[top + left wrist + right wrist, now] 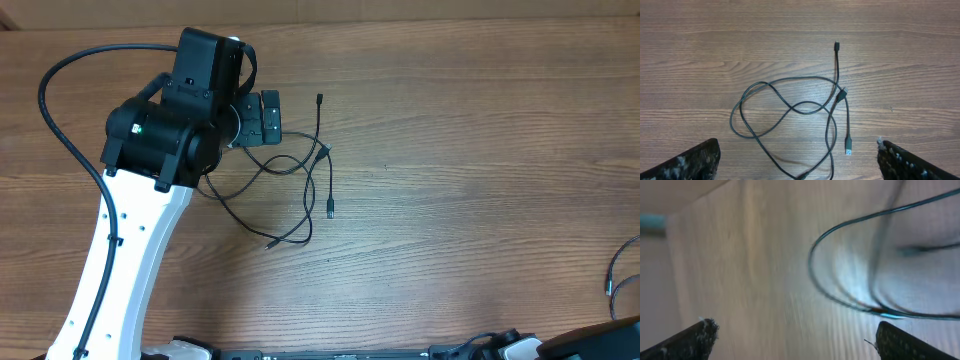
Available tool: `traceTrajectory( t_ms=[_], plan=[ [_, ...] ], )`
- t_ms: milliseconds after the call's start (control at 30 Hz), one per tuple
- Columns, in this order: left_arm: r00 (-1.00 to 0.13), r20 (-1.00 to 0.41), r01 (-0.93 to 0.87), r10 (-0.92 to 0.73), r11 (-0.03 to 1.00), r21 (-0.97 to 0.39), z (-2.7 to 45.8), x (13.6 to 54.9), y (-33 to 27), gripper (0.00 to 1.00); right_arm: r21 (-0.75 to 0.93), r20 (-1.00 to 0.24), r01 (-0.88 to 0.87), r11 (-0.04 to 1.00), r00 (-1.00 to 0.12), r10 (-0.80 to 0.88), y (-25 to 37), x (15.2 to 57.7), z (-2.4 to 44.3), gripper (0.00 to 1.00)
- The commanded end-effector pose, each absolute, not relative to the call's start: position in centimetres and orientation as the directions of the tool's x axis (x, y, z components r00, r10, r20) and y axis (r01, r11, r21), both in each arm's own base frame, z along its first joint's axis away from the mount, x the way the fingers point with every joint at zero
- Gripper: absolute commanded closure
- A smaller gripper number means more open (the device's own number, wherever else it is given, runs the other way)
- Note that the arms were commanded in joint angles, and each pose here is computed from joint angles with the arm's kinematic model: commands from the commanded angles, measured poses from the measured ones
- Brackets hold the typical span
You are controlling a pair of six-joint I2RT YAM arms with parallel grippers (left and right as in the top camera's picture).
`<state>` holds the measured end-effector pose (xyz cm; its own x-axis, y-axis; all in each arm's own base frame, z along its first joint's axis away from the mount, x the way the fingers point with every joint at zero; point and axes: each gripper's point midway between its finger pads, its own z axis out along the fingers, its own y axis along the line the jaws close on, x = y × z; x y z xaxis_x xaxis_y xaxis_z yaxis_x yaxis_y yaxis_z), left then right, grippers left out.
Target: Untangle cables
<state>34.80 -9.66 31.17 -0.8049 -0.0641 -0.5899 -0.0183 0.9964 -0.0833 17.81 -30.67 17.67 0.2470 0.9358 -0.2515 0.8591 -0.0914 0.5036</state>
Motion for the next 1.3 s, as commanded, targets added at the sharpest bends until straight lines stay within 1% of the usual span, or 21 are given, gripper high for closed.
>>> traceTrajectory(
  t_ms=[0, 100, 200, 267, 400, 500, 567, 667, 767, 933, 1067, 1267],
  plan=[
    [-0.798, -0.598, -0.024, -0.081, 0.994, -0.102, 31.7, 34.8, -9.8, 0.0, 0.63, -0.28, 0.762, 0.149, 0.044, 0.959, -29.0, 21.2, 20.1, 0.0],
    [-0.798, -0.598, -0.024, -0.081, 0.994, -0.102, 31.6, 34.8, -9.8, 0.0, 0.726, -0.312, 0.611, 0.316, -0.117, 0.943, -26.5, 24.1, 22.1, 0.0],
    [-0.798, -0.598, -0.024, -0.081, 0.994, -0.102, 31.7, 34.8, -9.8, 0.0, 0.771, -0.354, 0.467, 0.433, -0.252, 0.901, -23.6, 26.4, 23.5, 0.0],
    [-0.798, -0.598, -0.024, -0.081, 0.994, -0.102, 31.7, 34.8, -9.8, 0.0, 0.765, -0.385, 0.402, 0.503, -0.341, 0.858, -21.4, 27.7, 23.6, 0.0],
    [-0.798, -0.598, -0.024, -0.081, 0.994, -0.102, 31.6, 34.8, -9.8, 0.0, 0.728, -0.433, 0.281, 0.625, -0.517, 0.738, -16.3, 30.4, 23.2, 0.0],
    [-0.798, -0.598, -0.024, -0.081, 0.994, -0.102, 31.7, 34.8, -9.8, 0.0, 0.704, -0.461, 0.17, 0.689, -0.629, 0.626, -11.9, 32.2, 23.0, 0.0],
    [-0.798, -0.598, -0.024, -0.081, 0.994, -0.102, 31.6, 34.8, -9.8, 0.0, 0.68, -0.464, 0.129, 0.722, -0.687, 0.559, -9.2, 33.2, 22.5, 0.0],
    [-0.798, -0.598, -0.024, -0.081, 0.994, -0.102, 31.6, 34.8, -9.8, 0.01, 0.646, -0.463, 0.069, 0.76, -0.756, 0.462, -5.3, 34.1, 21.8, 0.0],
    [-0.798, -0.598, -0.024, -0.081, 0.994, -0.102, 31.7, 34.8, -9.8, 0.0, 0.624, -0.463, -0.034, 0.781, -0.822, 0.333, -0.3, 34.8, 21.2, 0.0],
    [-0.798, -0.598, -0.024, -0.081, 0.994, -0.102, 31.7, 34.8, -9.8, 0.0, 0.576, -0.469, -0.183, 0.796, -0.872, 0.139, 6.6, 35.3, 19.6, 0.0],
    [-0.798, -0.598, -0.024, -0.081, 0.994, -0.102, 31.6, 34.8, -9.8, 0.0, 0.575, -0.455, -0.297, 0.762, -0.891, -0.004, 12.3, 35.3, 17.5, 0.0],
    [-0.798, -0.598, -0.024, -0.081, 0.994, -0.102, 31.6, 34.8, -9.8, 0.0, 0.573, -0.46, -0.413, 0.708, -0.877, -0.139, 17.9, 35.4, 14.9, 0.0]
  ],
)
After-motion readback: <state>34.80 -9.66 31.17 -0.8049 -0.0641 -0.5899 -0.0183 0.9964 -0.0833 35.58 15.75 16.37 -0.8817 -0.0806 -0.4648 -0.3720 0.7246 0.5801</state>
